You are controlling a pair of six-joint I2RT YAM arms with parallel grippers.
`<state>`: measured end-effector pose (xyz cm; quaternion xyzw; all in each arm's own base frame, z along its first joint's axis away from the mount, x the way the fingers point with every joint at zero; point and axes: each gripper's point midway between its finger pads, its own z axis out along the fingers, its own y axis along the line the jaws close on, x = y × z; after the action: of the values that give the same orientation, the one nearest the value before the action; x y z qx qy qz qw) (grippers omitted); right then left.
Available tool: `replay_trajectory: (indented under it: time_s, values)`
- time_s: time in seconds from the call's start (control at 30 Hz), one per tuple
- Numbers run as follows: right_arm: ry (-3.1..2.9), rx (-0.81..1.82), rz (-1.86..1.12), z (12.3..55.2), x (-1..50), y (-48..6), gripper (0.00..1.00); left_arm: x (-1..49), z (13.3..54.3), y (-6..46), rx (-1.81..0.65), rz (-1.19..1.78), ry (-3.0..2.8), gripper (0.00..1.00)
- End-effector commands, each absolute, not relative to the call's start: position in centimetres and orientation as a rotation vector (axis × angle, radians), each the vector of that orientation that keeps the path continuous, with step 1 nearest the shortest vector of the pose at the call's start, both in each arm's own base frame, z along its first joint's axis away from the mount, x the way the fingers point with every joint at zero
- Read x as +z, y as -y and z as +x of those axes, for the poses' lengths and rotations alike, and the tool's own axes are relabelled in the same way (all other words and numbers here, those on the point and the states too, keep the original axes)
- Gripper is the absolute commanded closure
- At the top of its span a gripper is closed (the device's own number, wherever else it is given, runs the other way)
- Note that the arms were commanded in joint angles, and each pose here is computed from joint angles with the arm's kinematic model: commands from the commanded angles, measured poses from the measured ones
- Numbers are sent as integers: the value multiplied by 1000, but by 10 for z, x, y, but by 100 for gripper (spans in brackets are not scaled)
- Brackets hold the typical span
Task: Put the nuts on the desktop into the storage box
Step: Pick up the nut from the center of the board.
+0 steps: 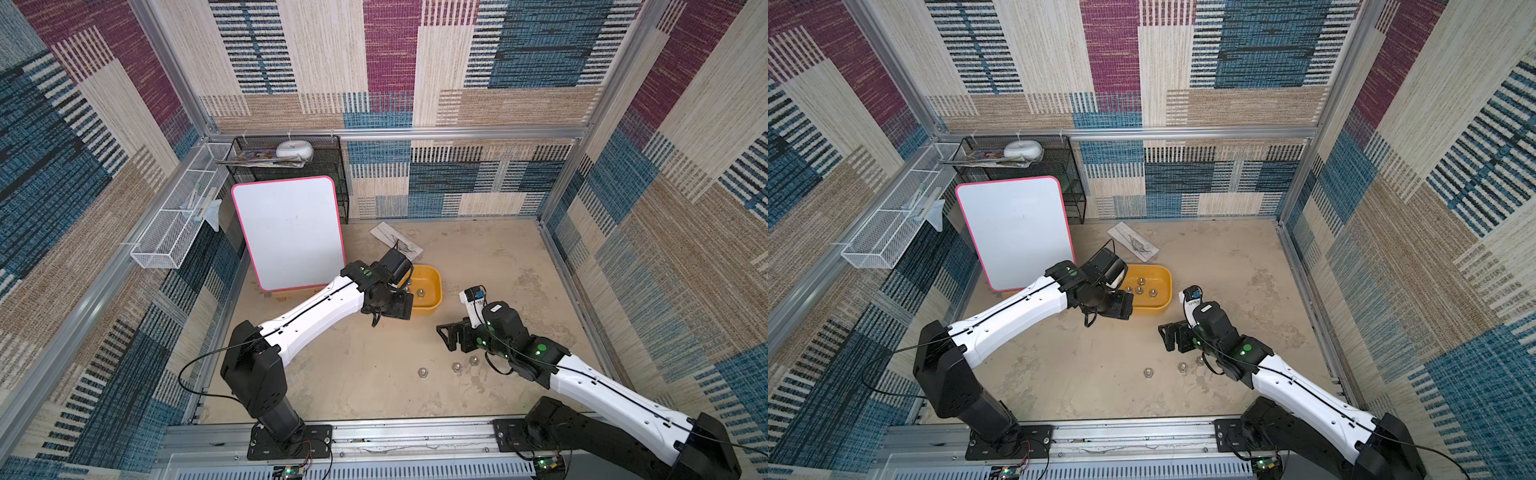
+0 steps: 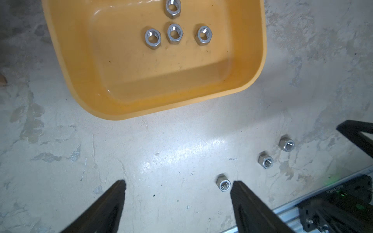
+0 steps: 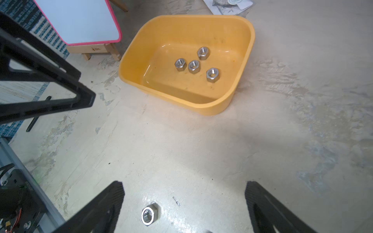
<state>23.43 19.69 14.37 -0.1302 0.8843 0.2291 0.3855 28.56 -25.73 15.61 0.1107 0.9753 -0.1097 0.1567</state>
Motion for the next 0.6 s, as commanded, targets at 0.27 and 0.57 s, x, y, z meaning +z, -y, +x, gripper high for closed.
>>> replay_trajectory:
  time_s: [0.27,0.57]
  values:
    - [-2296,359,-131,259,158,-170,1,128,282,267,-353,430,-2821,12]
    - [-2354,264,-97,269,209,-161,1,120,254,270,-456,527,-2892,36]
